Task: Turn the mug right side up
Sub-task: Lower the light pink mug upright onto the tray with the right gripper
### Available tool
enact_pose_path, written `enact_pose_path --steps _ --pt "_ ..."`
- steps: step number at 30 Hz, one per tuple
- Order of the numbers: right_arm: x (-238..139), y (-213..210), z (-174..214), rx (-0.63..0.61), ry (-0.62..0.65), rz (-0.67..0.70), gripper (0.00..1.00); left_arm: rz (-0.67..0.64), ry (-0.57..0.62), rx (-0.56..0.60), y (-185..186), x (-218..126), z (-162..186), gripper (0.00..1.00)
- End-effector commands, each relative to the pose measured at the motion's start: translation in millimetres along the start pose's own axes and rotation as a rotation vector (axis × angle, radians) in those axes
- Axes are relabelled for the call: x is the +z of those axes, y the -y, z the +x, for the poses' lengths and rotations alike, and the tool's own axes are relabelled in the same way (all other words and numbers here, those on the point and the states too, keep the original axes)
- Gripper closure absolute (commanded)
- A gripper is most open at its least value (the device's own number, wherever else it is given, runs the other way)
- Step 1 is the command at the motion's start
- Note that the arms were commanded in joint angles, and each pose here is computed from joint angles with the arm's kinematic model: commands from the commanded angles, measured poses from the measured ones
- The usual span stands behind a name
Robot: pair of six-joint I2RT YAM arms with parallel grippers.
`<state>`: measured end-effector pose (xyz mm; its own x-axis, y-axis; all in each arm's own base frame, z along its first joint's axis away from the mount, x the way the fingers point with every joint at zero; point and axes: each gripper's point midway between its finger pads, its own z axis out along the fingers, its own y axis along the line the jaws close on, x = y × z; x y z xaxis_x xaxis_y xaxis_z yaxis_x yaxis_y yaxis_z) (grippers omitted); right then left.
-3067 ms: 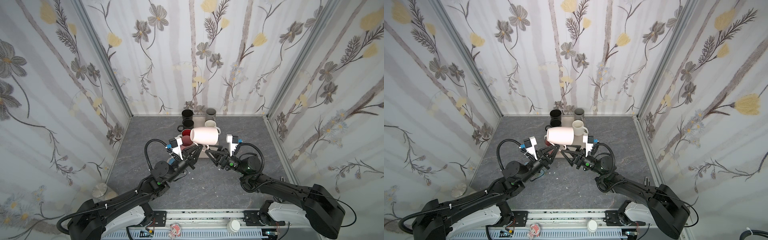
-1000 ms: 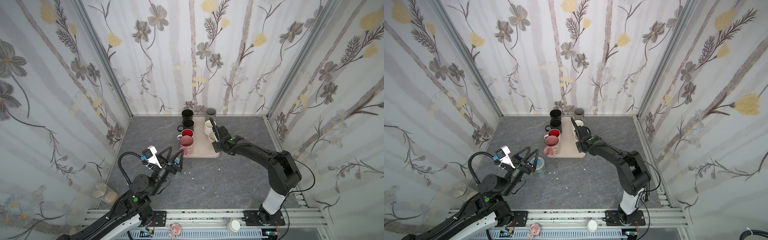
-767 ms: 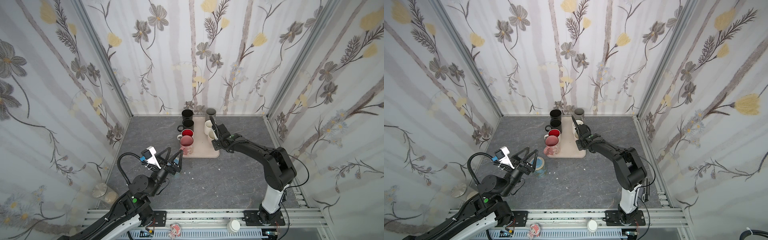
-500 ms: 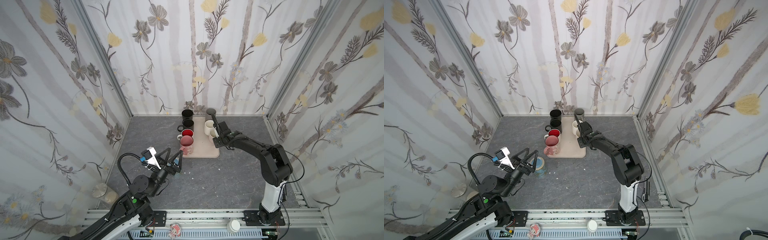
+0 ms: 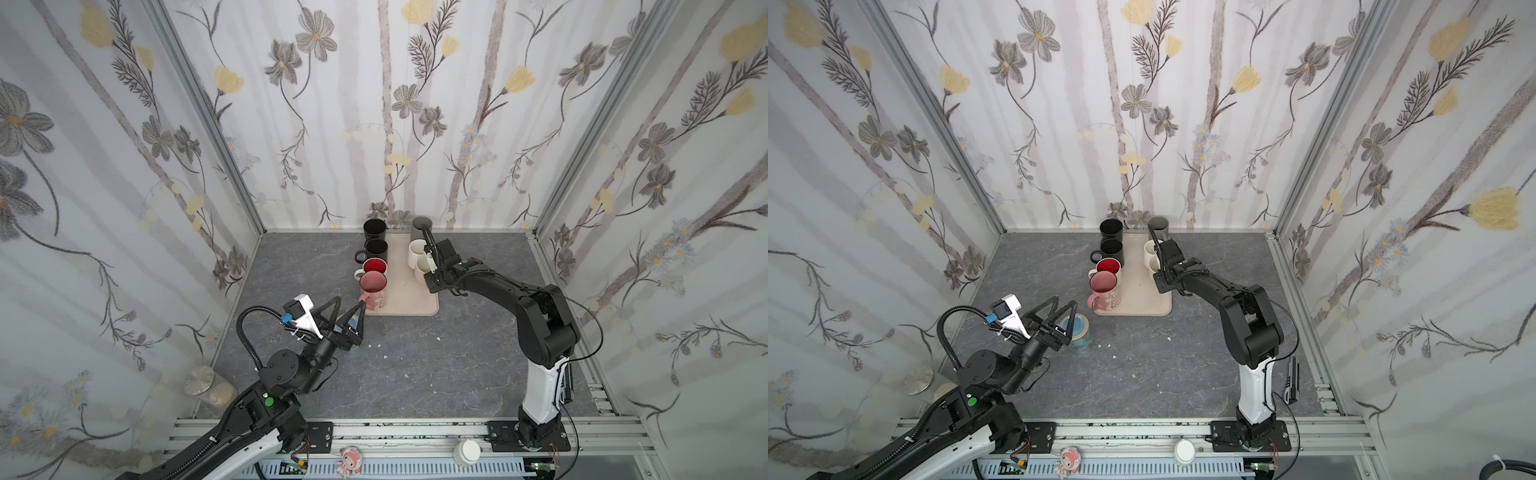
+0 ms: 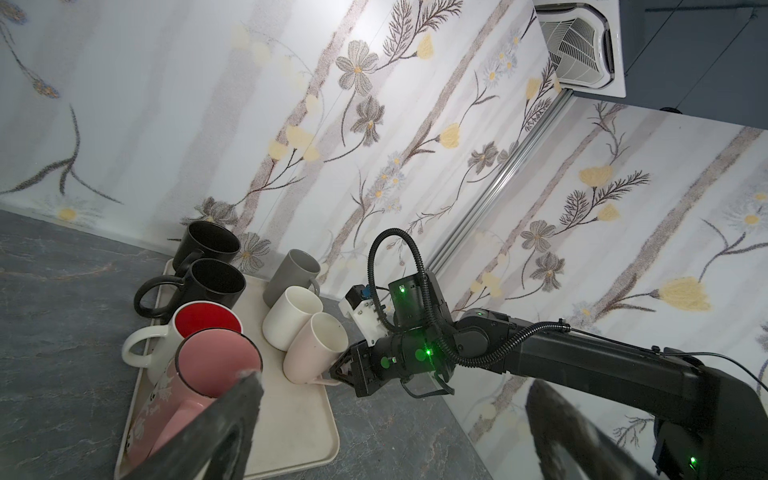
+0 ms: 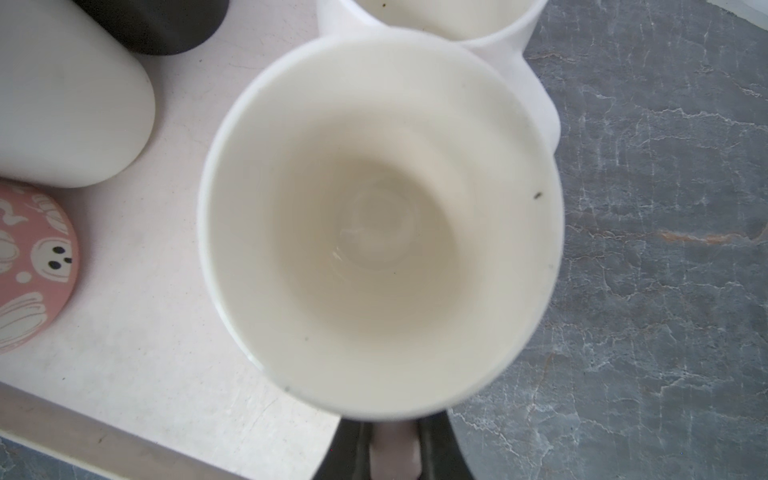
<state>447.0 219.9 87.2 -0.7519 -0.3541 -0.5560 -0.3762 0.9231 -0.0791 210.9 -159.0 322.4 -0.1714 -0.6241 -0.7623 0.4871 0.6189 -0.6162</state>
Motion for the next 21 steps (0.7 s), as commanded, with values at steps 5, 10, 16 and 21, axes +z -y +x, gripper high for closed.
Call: enact_pose_path --steps 5,10,16,21 --pt "-4.7 0.6 -2.9 0.008 0.005 -0.002 0.61 -0.002 0.014 -0.007 0.1 0.0 -3.1 0.00" --pt "-6.0 1.7 -2.1 0.016 0.003 0.003 0.58 0.000 0.014 -0.008 0.9 -0.1 -3.7 0.00" --pt "-5.4 -1.4 4.1 0.020 -0.015 -0.013 0.70 -0.006 0.014 -0.007 -0.8 -0.3 -2.9 0.00" --pt "-9.4 0.3 3.0 0.028 -0.008 -0.008 0.79 -0.003 0.014 -0.009 -0.6 0.0 -2.5 0.00"
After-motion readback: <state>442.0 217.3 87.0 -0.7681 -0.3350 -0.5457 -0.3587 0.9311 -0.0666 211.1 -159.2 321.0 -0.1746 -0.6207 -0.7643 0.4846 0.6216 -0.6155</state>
